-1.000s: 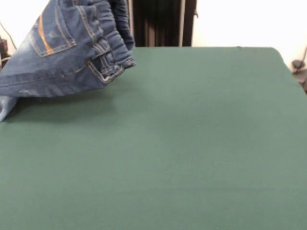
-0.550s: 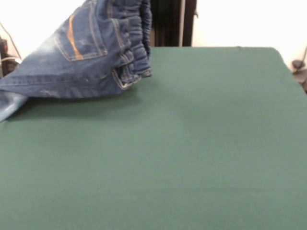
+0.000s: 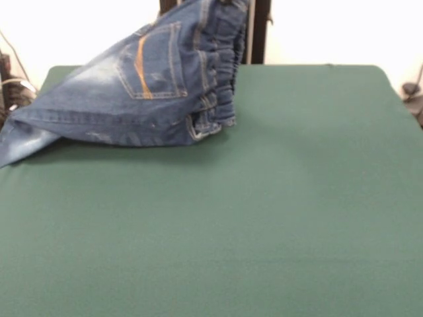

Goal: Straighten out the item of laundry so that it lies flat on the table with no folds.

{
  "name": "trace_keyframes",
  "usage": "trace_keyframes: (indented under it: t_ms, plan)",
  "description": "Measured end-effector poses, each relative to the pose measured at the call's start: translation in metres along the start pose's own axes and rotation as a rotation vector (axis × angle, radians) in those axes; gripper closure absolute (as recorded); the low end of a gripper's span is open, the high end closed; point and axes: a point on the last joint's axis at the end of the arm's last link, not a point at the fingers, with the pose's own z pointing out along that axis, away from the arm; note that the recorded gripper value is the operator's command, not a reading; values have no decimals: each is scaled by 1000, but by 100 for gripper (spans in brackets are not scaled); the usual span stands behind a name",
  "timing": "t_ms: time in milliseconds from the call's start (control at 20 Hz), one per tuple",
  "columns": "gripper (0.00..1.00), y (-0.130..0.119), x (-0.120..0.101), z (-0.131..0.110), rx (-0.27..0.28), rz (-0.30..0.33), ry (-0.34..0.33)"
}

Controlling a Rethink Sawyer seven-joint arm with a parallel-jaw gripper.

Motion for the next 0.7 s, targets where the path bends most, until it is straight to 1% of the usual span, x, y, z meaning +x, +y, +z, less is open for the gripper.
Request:
trace_keyframes:
  t_ms: [50, 150, 250, 300, 450, 500, 550, 700]
  plan:
    - [100, 7, 6, 1, -7, 9, 0]
    - [100, 11, 10, 2, -14, 16, -3]
    - [100, 22, 15, 4, -35, 36, -20]
    - [100, 35, 19, 6, -65, 69, -39]
    - [100, 48, 23, 7, -92, 103, -46]
    - [100, 61, 27, 8, -106, 146, -36]
    - [100, 65, 28, 8, -105, 157, -31]
    - [100, 75, 29, 10, -79, 192, -5]
